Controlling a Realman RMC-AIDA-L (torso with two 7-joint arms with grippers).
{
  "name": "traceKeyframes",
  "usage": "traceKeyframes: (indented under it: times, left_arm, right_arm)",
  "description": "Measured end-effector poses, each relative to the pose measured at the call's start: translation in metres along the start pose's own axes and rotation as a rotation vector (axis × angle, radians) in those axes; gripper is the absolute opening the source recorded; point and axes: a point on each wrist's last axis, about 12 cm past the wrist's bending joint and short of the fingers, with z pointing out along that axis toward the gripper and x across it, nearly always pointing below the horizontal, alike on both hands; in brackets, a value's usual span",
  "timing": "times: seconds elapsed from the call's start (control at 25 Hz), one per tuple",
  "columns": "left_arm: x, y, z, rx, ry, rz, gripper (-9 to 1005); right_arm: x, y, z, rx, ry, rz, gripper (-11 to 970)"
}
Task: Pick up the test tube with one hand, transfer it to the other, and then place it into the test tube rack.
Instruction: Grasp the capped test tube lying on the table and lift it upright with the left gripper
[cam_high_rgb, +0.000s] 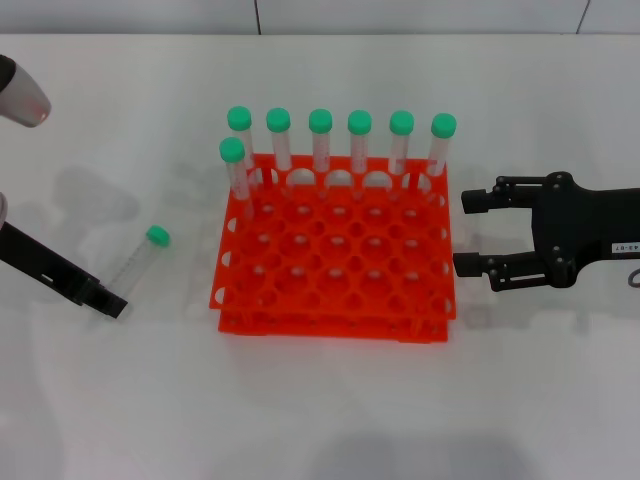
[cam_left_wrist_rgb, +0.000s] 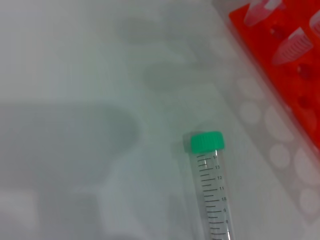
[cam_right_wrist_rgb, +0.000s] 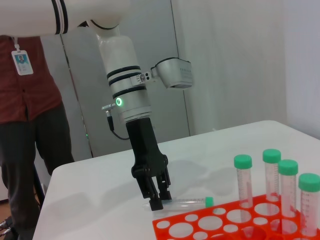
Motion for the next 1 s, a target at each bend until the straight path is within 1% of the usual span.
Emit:
traceKeyframes:
  times: [0.36,0.56,0.8,1.0]
  left_arm:
    - [0.0001,0.0013,-0.0007,-0.007,0.0,-0.003,384]
    - [-0.0009,0.0018,-0.0017,-0.011,-0.003,-0.003,289]
    - [-0.0001,0.0021,-0.001,-0.015,0.002,-0.001,246]
    - [0.0018,0.0014,0.002,-0.01,0.012,-0.002,236]
  right_arm:
    - [-0.0001,0.0,0.0,0.0,-0.001,0.0,781]
    - [-0.0003,-0.0001,0.0,0.001,-0.001,-0.001,781]
    - [-0.0005,-0.0002,0.0,0.001,-0.001,-0.002,781]
    - [-0.0004,-0.0005,-0.0001,0.003,-0.001,-0.002,781]
